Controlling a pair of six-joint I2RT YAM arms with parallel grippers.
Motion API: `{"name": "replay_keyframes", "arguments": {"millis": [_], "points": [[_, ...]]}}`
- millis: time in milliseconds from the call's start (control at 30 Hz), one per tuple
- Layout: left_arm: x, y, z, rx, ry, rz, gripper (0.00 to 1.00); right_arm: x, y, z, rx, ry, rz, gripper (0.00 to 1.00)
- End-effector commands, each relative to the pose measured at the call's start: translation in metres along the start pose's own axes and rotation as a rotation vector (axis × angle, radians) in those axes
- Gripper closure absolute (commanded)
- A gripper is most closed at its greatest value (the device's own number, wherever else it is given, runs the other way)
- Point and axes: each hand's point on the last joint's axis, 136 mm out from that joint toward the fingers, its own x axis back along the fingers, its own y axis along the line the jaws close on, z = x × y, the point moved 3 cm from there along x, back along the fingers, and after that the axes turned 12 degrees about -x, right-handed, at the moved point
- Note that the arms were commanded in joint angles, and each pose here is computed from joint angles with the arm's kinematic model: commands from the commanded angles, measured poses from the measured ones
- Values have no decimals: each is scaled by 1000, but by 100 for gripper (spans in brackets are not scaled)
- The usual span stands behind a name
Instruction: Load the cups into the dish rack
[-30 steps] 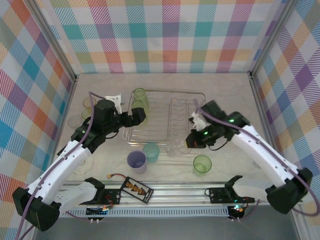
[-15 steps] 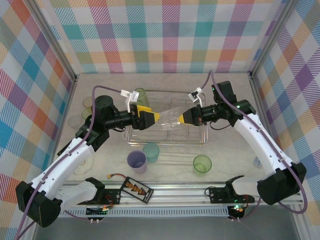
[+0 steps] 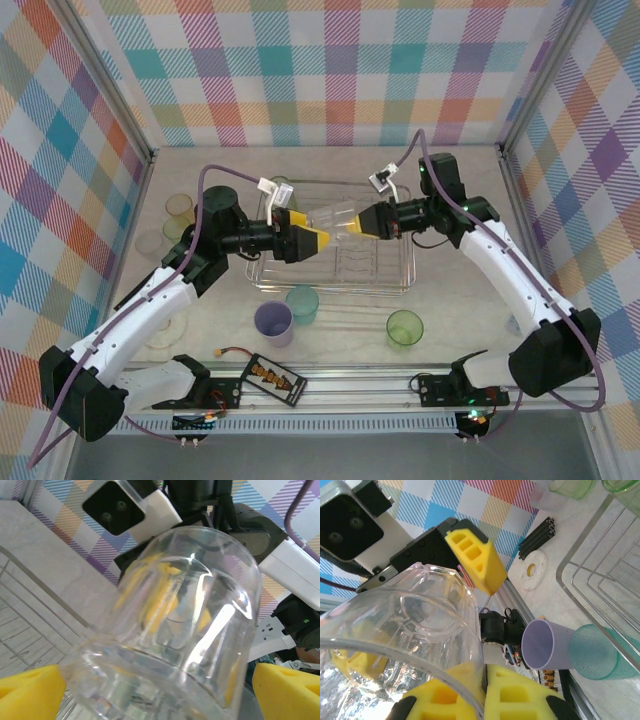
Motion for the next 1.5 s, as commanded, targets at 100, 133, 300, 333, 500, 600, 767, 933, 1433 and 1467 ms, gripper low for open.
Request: {"name": "replay_keyframes", "arguments": {"millis": [100,133,300,333,500,600,767,933,1433,1467], "points": [[2,-23,-21,-98,-41,82,10,-4,8,-5,31,28,-65,100],[1,-24,-20,-100,-36,88,12,-5,8,-6,30,27,-65,100],[2,-26,-18,-110,-18,86,22,-7,9,-10,21,30,-66,97],[2,-25,-17,-110,-17,81,25,-7,10,-10,23,32,-66,91],[3,-21,-18,-113,-1,32,47,-8,9,-9,41,32,-66,64],[5,-20,-19,-126,-4,7,55,-9,3,-10,24,35,-47,54],[11,-20,-20,-142,-27,-37,63,-8,-4,-8,-1,33,0,41],[18,-22,-16,-168,-30,-63,68,-1,-7,-4,2,2,34,37],[56,30,12,-106,242,-561,68,54,-35,1,-104,-210,231,35],[61,36,18,-89,312,-609,70,64,-46,0,-144,-256,298,35]]}}
